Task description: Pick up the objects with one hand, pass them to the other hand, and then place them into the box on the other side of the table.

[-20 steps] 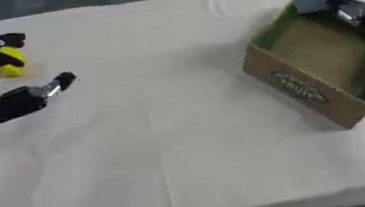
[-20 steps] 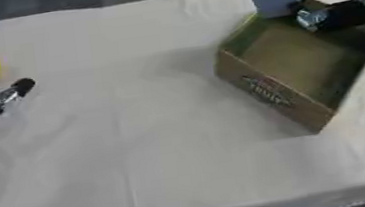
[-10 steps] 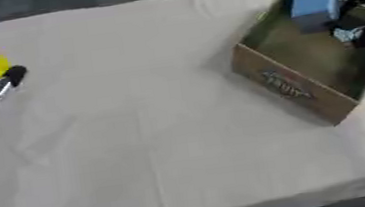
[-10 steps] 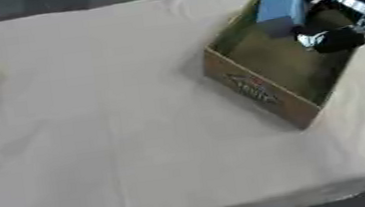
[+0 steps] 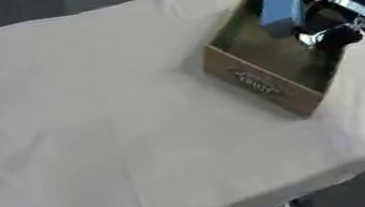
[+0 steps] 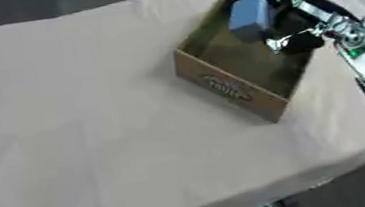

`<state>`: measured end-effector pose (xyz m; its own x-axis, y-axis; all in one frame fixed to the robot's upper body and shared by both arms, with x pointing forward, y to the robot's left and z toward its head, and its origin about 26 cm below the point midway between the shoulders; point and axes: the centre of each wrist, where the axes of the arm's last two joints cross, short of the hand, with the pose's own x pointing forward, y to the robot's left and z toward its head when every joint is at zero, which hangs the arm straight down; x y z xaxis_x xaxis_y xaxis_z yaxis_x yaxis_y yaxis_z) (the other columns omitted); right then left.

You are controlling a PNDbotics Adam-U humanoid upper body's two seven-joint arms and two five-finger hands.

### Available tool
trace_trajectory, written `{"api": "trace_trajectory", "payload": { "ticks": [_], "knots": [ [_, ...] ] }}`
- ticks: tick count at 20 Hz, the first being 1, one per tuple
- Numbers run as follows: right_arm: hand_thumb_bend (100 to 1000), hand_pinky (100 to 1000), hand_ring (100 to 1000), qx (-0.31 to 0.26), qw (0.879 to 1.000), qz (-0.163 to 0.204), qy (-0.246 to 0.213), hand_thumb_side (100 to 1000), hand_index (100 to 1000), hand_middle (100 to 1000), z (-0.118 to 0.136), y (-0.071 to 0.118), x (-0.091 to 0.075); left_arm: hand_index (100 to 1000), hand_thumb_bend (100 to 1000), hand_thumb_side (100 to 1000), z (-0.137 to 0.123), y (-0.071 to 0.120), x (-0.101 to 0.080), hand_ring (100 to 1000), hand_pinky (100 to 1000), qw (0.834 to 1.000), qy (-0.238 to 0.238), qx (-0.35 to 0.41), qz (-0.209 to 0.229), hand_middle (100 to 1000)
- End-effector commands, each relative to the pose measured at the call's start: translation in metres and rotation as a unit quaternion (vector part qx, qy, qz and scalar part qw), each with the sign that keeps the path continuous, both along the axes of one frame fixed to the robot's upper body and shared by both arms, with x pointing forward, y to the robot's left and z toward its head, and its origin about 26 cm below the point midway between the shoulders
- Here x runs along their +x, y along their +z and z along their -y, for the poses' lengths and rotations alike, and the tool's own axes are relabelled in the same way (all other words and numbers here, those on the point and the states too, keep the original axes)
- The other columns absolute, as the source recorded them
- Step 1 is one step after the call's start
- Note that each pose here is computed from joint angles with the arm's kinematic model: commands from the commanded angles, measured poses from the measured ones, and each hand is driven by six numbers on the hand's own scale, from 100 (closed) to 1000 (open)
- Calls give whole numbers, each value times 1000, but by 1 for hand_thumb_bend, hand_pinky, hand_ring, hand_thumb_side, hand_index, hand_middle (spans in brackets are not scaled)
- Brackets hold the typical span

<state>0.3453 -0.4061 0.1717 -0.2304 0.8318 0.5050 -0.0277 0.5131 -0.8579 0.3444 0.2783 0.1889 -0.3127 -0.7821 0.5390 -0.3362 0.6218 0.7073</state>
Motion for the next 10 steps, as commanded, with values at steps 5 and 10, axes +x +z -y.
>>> {"api": "trace_trajectory", "payload": {
  "ticks": [5, 10],
  "knots": [
    [100, 935, 721, -40, 999, 8, -6, 138, 617, 451, 8, 9, 2, 843, 673, 499, -4, 10, -3, 611, 791, 1000, 3, 2, 18, 738],
    [100, 966, 798, -51, 999, 8, -8, 205, 803, 673, 9, 7, 3, 843, 674, 502, -4, 9, -3, 610, 790, 1000, 5, 1, 14, 738]
  ]
}}
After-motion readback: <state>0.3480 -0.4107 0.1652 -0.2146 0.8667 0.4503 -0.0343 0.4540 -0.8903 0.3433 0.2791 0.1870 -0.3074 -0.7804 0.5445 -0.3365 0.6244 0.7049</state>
